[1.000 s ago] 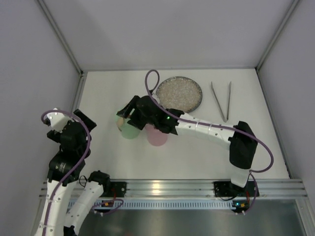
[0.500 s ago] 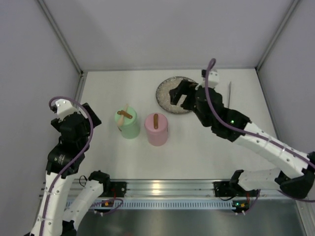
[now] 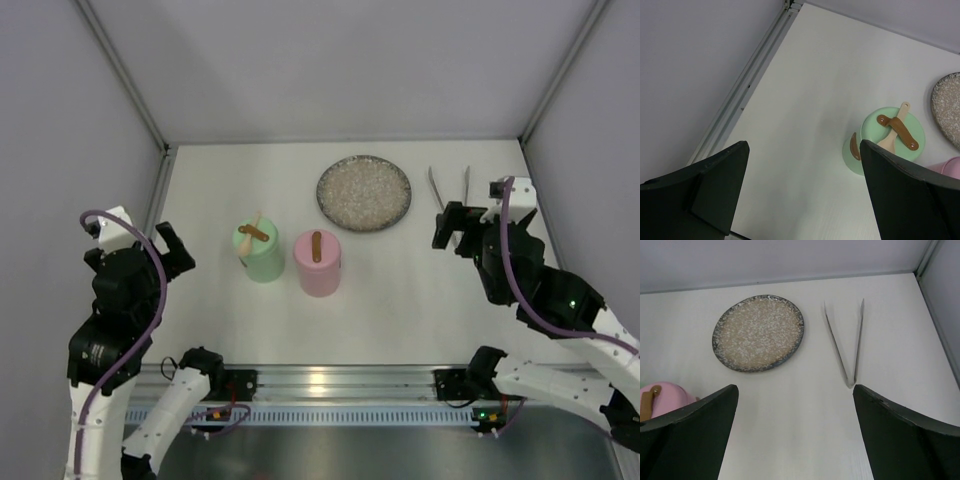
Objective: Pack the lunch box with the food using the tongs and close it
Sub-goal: Reset both arms
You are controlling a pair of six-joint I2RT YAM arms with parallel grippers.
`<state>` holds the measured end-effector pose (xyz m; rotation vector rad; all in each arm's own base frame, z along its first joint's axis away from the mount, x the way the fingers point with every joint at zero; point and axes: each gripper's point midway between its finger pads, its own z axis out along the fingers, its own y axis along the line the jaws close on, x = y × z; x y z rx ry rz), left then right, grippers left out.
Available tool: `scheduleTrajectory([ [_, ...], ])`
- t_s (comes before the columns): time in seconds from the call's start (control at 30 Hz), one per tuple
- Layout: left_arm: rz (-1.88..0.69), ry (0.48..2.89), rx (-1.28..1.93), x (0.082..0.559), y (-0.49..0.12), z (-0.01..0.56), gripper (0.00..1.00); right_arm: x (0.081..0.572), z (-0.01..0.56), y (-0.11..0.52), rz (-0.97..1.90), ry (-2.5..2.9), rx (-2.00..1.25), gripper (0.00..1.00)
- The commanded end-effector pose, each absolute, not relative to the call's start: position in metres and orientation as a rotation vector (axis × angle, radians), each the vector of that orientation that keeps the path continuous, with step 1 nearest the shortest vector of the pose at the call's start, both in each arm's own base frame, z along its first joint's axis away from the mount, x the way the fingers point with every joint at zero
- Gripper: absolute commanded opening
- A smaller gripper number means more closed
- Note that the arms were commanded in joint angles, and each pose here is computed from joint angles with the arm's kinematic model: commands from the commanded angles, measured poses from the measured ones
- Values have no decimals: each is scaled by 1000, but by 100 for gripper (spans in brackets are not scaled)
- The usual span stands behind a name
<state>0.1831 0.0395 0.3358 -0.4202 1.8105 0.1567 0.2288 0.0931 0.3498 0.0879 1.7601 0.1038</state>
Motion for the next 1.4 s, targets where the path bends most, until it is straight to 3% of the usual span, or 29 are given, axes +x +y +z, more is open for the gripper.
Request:
scheduleTrajectory([
  [0.0, 138, 1818, -351, 175, 36, 341, 98, 214, 343, 62, -28, 1792, 28, 99],
  [0.2, 0, 1824, -189, 163, 11, 331, 98, 205, 329, 41, -91, 1790, 34, 99],
  [0.83, 70, 1802, -259, 157, 27, 326, 98, 176, 321, -6, -59, 1742, 186, 100],
  [1.37, 27, 1816, -249, 166, 18, 316, 98, 177, 316, -7, -90, 1747, 176, 100],
])
